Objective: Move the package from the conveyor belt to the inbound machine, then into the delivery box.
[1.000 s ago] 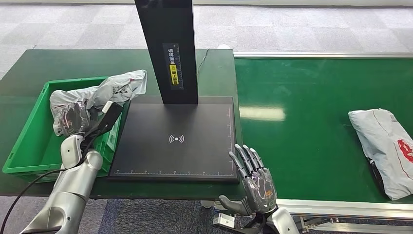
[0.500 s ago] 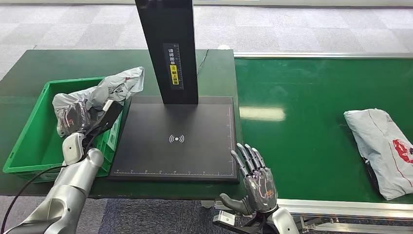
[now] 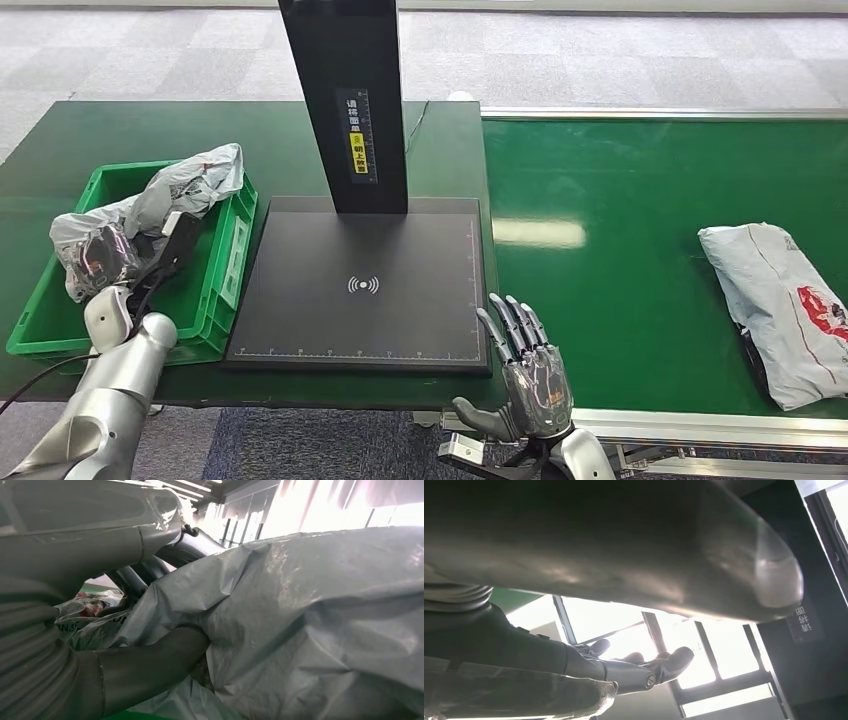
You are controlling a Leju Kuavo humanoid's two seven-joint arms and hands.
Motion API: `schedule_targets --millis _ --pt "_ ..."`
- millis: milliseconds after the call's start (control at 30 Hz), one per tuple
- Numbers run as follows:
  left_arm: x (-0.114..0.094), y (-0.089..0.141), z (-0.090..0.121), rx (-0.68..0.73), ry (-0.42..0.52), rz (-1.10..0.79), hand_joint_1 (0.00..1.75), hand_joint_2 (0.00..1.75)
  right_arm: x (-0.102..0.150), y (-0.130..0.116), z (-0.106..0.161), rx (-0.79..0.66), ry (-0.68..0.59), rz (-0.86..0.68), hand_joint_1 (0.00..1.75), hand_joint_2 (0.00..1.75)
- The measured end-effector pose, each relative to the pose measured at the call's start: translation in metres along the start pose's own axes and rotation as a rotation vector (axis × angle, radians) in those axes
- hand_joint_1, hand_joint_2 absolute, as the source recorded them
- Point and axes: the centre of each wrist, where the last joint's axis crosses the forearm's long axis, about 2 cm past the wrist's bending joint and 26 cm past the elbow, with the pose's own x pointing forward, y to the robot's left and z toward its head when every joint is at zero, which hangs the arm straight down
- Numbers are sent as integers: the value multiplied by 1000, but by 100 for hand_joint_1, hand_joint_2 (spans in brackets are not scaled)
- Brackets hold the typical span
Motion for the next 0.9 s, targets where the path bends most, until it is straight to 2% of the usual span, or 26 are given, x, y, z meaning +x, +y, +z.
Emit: schedule_targets --millis 333,367,467,500,900 --pt "-12 2 -3 -8 17 -41 175 175 0 0 0 11 -5 -1 0 0" --pt "-12 2 -4 -8 18 -41 157 175 0 0 0 10 -5 -1 0 0" --pt "-13 2 -4 -8 20 -43 26 175 0 -1 -1 10 -5 -1 0 0" --pt "-13 2 -4 -8 20 -43 0 175 0 -1 -1 11 -5 -1 0 0" --pt "-11 2 1 39 -22 8 0 175 1 -1 0 23 -9 -4 0 0"
